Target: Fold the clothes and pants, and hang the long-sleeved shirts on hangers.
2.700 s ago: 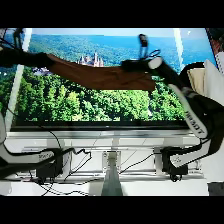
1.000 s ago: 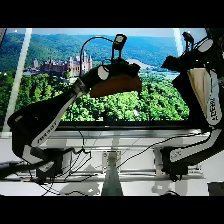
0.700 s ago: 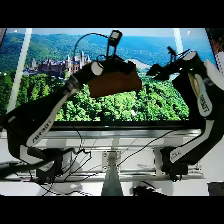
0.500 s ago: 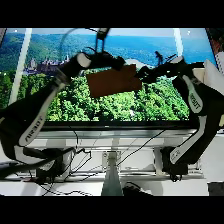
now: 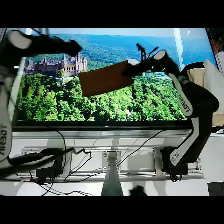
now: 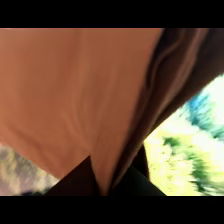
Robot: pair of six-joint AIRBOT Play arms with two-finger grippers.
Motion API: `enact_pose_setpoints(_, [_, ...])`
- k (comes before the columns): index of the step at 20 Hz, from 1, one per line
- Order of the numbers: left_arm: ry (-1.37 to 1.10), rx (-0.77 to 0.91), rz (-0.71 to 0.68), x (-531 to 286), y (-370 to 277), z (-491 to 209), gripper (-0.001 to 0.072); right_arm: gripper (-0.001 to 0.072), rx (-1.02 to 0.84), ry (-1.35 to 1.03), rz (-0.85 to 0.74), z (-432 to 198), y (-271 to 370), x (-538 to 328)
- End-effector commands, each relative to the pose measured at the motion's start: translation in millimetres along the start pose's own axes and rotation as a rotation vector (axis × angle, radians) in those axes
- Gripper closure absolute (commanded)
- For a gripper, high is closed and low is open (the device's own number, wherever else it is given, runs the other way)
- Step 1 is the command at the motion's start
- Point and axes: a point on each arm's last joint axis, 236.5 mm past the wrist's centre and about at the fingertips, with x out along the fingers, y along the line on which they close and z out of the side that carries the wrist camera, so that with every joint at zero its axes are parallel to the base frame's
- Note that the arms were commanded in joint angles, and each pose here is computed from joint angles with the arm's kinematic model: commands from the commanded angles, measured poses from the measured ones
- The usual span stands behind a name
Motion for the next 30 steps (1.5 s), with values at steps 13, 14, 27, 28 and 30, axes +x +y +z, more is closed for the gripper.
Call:
enact_pose_setpoints(13, [-0.013, -0.044, 0.133, -59.5, 59.4, -3.1, 0.0009, 0.0700, 0.616, -0.575, -0.902, -110.1, -91.3, -512.3])
enact_pose_setpoints(14, [-0.013, -0.044, 0.133, -59.5, 59.4, -3.1, 0.0009, 0.0700, 0.737, -0.619, -0.949, -135.8, -95.8, -534.6])
enact_pose_setpoints(27, [-0.013, -0.045, 0.134, -59.5, 59.6, -3.0, 0.0009, 0.0561, 0.785, -0.613, -0.881, -154.7, -103.2, -541.1])
enact_pose_setpoints(28, [-0.013, -0.044, 0.133, -59.5, 59.4, -3.1, 0.0009, 0.0654, 0.724, -0.607, -0.844, -135.6, -94.9, -527.3])
enact_pose_setpoints(30, [-0.013, -0.045, 0.133, -59.5, 59.6, -3.1, 0.0009, 0.0699, 0.524, -0.574, -0.793, -91.5, -67.1, -492.2])
